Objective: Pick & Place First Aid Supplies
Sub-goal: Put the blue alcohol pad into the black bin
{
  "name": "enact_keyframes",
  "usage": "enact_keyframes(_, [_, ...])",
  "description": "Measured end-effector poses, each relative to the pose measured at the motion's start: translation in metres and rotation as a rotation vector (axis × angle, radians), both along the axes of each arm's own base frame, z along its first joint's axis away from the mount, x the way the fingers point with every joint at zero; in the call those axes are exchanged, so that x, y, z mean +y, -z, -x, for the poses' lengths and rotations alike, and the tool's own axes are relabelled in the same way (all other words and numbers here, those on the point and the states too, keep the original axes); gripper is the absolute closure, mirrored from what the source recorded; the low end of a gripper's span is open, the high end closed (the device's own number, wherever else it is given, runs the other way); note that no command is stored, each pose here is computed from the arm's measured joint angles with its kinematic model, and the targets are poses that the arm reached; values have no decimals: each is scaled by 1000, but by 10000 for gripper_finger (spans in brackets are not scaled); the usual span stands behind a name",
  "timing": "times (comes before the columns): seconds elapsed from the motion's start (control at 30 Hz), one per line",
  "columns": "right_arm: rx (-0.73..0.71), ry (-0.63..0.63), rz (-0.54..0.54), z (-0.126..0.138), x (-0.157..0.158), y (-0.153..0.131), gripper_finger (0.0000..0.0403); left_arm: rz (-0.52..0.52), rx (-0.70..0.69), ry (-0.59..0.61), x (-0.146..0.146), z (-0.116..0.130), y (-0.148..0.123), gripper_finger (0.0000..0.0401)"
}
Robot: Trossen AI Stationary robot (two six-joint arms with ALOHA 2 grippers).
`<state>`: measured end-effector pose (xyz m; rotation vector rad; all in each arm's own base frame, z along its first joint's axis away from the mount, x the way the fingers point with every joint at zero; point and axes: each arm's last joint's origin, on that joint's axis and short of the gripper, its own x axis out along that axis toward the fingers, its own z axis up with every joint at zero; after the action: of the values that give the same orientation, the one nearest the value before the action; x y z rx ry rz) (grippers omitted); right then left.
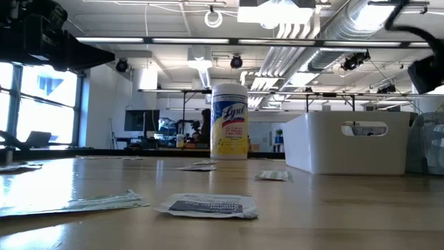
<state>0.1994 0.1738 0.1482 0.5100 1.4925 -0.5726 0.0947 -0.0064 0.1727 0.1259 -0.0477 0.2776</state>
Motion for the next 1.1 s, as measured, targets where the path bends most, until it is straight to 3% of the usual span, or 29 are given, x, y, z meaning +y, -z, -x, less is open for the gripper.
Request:
enact_keyframes(0.5, [-154,-15,-125,-9,7,-48,402,0,1,0,0,0,0,400])
enact_keyframes(1.1, [-514,-50,-55,14,-23,-122,403,0,1,0,0,0,0,400])
